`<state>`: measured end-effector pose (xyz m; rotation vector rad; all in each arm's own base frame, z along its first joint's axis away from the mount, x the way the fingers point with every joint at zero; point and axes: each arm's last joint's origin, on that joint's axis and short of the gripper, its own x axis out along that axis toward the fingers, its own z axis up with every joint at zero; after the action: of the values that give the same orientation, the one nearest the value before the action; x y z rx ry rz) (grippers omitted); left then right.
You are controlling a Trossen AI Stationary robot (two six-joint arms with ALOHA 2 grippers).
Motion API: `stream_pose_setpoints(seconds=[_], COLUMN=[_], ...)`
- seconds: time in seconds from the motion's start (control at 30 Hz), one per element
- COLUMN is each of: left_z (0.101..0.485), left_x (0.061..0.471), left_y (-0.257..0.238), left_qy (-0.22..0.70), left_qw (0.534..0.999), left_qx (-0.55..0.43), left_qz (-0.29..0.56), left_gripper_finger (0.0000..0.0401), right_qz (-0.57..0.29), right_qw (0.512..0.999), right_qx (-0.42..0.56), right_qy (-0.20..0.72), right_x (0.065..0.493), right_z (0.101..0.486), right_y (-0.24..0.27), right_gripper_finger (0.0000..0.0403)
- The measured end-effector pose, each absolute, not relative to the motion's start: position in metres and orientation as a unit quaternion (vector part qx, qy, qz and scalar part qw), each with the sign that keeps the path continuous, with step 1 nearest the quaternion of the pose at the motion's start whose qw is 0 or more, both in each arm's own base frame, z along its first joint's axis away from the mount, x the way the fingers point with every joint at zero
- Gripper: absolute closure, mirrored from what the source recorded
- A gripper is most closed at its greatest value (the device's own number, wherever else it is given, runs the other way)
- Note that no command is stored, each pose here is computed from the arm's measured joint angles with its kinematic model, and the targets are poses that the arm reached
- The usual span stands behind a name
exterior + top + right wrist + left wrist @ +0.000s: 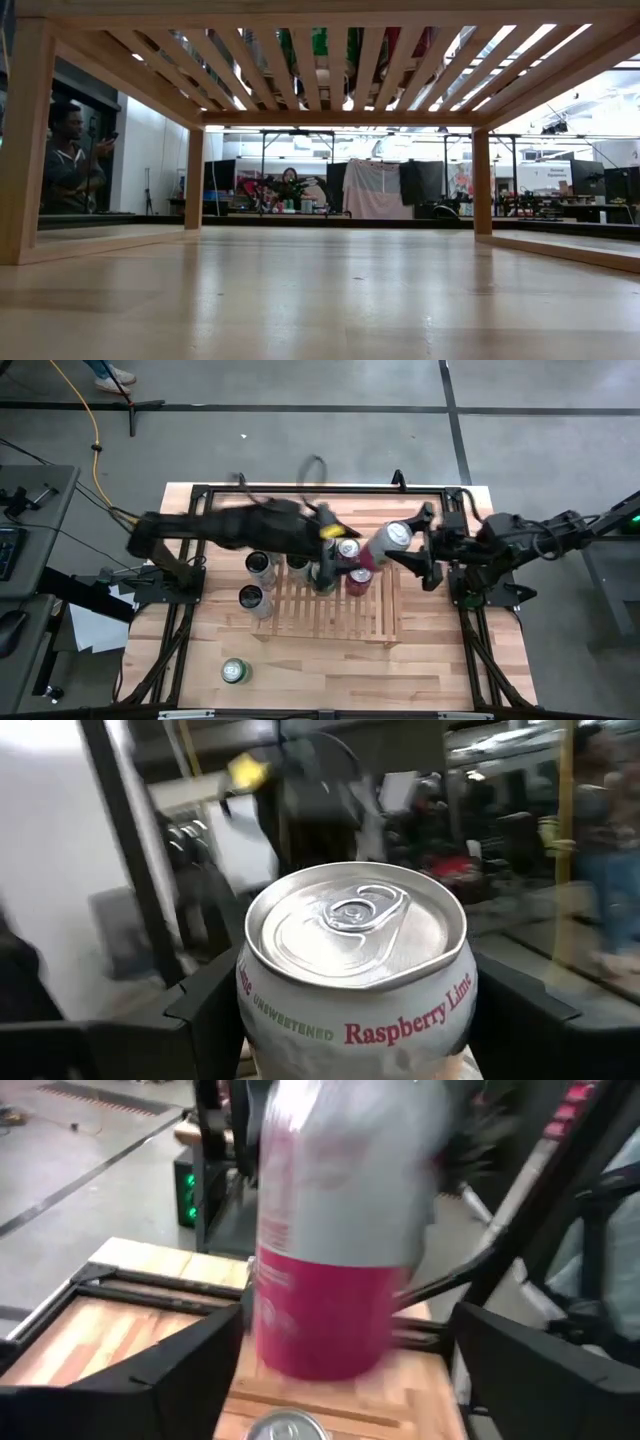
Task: Place canned beverage on shelf
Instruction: Put the pink white soda can on the shelf
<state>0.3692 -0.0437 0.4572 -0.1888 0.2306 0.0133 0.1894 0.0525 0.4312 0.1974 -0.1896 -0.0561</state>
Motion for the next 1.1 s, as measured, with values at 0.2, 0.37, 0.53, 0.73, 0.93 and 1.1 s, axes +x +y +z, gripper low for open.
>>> stream_pose_setpoints(seconds=[0.2,0.37,0.53,0.73,0.93,1.1], left_z=[0.492,0.499,0.47,0.435,0.435,0.44], left_x=[0.308,0.27,0.243,0.209,0.186,0.179], left_y=[-0.029,-0.035,-0.051,-0.059,-0.058,-0.057], left_qy=[0.119,0.137,0.117,0.004,-0.062,-0.074], left_qw=[0.987,0.983,0.979,0.976,0.97,0.969], left_qx=[-0.098,-0.073,-0.083,-0.164,-0.19,-0.181], left_qz=[0.04,0.1,0.141,0.143,0.14,0.149], left_gripper_finger=[0.0033,0.0037,0.0038,0.0038,0.0037,0.0037], right_qz=[-0.061,-0.098,-0.137,-0.121,-0.132,-0.163], right_qw=[0.994,0.988,0.969,0.97,0.974,0.975], right_qx=[0.087,0.104,0.117,0.118,0.146,0.129], right_qy=[-0.028,0.056,0.169,0.175,0.108,0.082], right_x=[0.161,0.139,0.14,0.163,0.167,0.172], right_z=[0.424,0.409,0.383,0.342,0.304,0.288], right_y=[0.041,0.032,0.032,0.047,0.052,0.049], right_gripper_finger=[0.0122,0.0122,0.0122,0.0122,0.0122,0.0122])
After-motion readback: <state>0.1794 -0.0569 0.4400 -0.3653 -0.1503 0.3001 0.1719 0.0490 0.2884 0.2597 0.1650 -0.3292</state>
